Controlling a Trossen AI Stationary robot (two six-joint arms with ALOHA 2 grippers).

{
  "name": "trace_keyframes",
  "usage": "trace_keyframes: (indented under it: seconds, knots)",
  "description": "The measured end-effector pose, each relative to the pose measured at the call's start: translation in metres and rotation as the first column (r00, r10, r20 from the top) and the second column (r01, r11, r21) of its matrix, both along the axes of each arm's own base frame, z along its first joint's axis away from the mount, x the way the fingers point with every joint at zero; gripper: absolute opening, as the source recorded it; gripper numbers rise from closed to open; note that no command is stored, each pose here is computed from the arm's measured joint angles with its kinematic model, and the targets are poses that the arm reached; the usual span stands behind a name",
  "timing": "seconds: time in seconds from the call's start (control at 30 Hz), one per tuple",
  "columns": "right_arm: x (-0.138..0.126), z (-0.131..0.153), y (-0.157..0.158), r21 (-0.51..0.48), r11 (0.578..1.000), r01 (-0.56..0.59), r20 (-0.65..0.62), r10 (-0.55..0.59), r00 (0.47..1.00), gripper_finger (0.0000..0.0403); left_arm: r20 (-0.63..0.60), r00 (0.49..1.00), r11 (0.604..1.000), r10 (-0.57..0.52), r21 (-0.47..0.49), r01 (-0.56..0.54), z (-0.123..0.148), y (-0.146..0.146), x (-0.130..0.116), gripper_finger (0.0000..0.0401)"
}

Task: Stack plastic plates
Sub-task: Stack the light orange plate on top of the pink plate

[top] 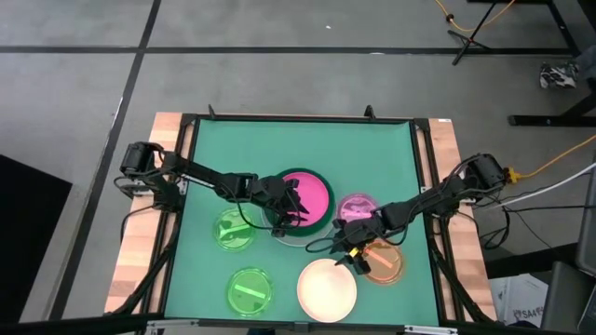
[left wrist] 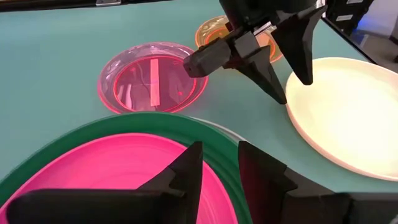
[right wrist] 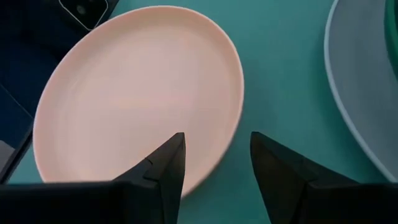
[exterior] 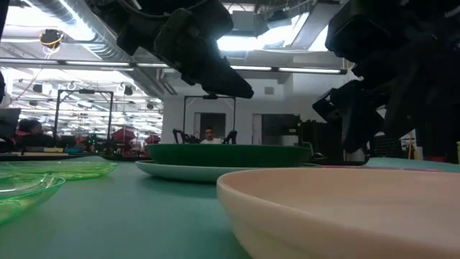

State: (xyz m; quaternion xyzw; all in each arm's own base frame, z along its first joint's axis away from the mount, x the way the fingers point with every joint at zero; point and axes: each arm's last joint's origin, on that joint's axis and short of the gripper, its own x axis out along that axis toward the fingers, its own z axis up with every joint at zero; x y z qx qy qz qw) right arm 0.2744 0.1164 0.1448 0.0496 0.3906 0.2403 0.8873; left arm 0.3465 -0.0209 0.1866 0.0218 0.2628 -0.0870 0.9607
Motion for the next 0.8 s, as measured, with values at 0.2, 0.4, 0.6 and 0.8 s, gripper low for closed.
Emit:
trace_keyframes:
  seconds: [0.2,0.4,0.6,0.8]
  knots:
    - [0.000,0.000,0.000,0.007,1.000,0.008,-0.006,-0.008,1.000,0.0170,0.000,1.000,1.000,0.000,0.000,0.000,0.000,0.000,0.000,0.0096]
    - [0.001,-0.005,0.001,0.007,1.000,0.000,-0.025,0.000,1.000,0.0170,0.000,1.000,1.000,0.000,-0.001,0.000,0.000,0.000,0.000,0.0096]
    - [0.002,-0.022,0.002,0.027,1.000,-0.008,-0.098,0.011,0.995,0.0170,0.000,1.000,1.000,0.001,-0.001,-0.001,0.000,0.000,0.000,0.0096]
    - [0.003,-0.027,0.003,0.026,1.000,-0.009,-0.111,0.012,0.994,0.0170,0.000,1.000,1.000,0.001,-0.002,-0.001,0.000,0.000,0.000,0.0096]
